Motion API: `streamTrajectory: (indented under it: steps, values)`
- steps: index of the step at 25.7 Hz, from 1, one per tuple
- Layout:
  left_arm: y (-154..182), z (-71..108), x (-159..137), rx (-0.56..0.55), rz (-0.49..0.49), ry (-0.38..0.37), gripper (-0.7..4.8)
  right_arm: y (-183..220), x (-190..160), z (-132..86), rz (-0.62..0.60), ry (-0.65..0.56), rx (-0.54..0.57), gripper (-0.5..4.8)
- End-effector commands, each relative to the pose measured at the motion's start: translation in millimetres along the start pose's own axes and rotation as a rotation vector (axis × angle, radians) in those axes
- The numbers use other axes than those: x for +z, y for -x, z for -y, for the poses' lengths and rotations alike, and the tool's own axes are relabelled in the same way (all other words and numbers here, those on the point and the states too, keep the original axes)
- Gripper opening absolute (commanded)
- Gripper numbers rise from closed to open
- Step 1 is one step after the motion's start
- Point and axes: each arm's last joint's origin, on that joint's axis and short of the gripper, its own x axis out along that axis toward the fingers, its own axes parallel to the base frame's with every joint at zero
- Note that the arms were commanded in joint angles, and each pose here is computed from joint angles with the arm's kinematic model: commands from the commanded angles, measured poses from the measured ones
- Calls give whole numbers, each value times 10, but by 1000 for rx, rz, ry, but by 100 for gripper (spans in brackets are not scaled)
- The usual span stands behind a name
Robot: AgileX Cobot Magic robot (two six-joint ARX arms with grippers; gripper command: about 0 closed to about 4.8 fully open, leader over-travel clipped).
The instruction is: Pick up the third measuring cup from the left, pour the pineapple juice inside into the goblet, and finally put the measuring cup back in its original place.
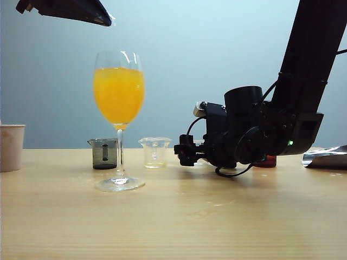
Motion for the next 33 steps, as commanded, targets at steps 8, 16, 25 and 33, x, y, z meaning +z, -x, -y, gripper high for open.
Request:
streamTrajectory:
  steps: [8,16,25,33]
  values:
    - [8,1,22,3,10,-3,-6,28,-67,25,-98,-13,-75,416]
    - [8,1,22,3,10,-3,-6,89,-19,16,-185,-14,-80,479]
    - [14,3,26,2,12,1,-6,247,95,-22,-254,-28,-37,455]
    - [110,31,49,0,25,0,-6,480,150,-37,-323,-30,-45,59]
